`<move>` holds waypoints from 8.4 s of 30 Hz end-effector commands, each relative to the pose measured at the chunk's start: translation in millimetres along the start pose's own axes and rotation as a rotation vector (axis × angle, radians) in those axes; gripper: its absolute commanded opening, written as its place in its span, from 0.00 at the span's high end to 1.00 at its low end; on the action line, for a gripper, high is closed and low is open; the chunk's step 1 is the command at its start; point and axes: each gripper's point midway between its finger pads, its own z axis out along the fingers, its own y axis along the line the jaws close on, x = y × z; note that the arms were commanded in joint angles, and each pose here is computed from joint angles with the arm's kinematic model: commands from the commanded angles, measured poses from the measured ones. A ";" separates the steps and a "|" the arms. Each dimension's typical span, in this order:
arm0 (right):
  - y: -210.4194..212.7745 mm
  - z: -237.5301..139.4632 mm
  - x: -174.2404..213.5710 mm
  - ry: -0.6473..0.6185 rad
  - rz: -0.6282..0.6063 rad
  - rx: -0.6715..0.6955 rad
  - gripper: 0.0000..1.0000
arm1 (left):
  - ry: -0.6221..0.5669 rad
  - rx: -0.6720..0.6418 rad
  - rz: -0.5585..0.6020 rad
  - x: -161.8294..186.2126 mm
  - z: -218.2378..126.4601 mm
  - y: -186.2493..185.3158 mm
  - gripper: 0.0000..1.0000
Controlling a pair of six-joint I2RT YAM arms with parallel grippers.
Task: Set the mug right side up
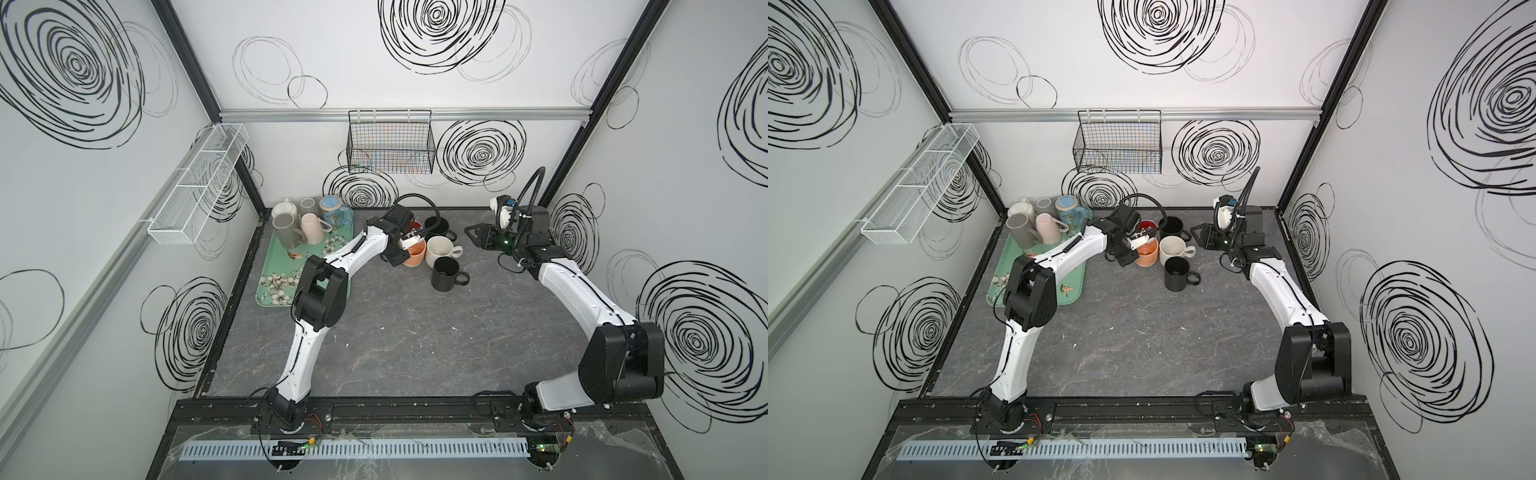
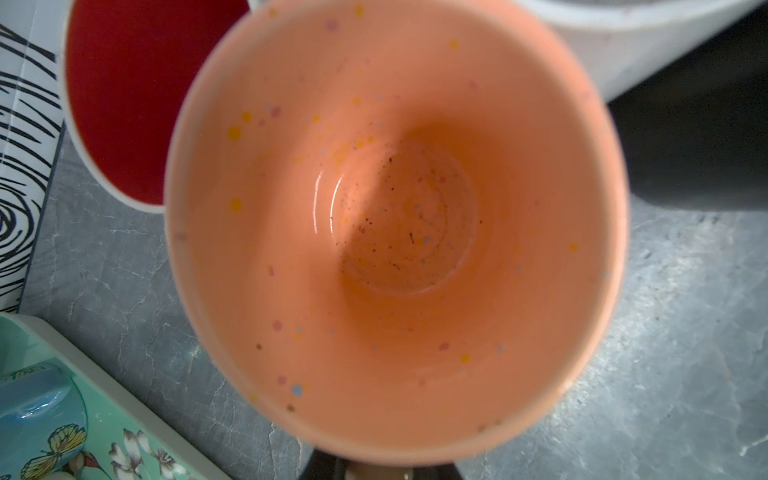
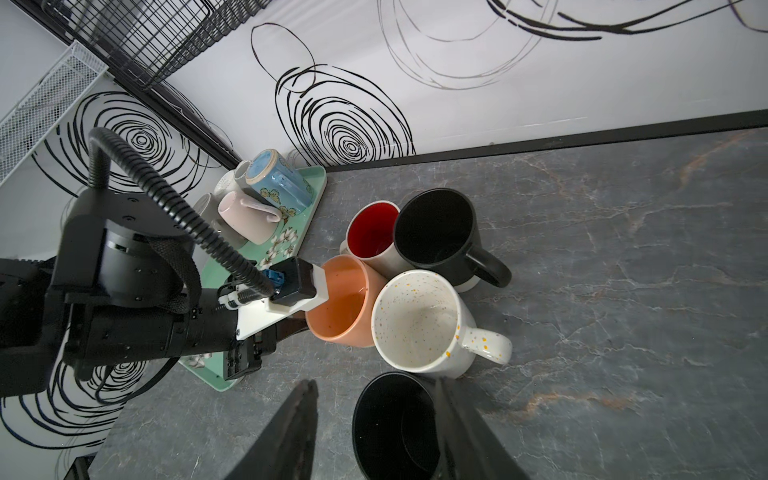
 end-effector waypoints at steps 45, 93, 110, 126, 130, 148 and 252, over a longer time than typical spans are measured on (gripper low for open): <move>142.5 107.9 29.7 0.146 -0.197 -0.193 0.54 | -0.192 -0.633 -0.769 125.0 -163.3 228.5 0.24; 219.7 190.5 140.7 0.382 -0.320 -0.296 0.53 | -0.103 -0.501 -1.295 266.2 -69.4 313.2 0.34; 224.7 170.2 145.0 0.392 -0.299 -0.329 0.53 | -0.063 -0.403 -1.289 255.2 -82.3 231.0 0.38; 248.6 169.2 166.6 0.425 -0.304 -0.375 0.52 | -0.089 -0.293 -1.191 200.9 -89.2 132.0 0.37; 255.3 169.6 176.4 0.440 -0.307 -0.366 0.51 | -0.117 -0.306 -1.194 195.3 -103.8 129.8 0.34; 273.7 176.1 218.0 0.496 -0.317 -0.287 0.47 | -0.225 -0.415 -1.286 234.5 -175.7 99.4 0.30; 271.2 -27.5 -50.1 -0.311 -0.165 -1.006 1.00 | -1.397 0.162 -0.814 26.5 -334.0 -2.1 0.13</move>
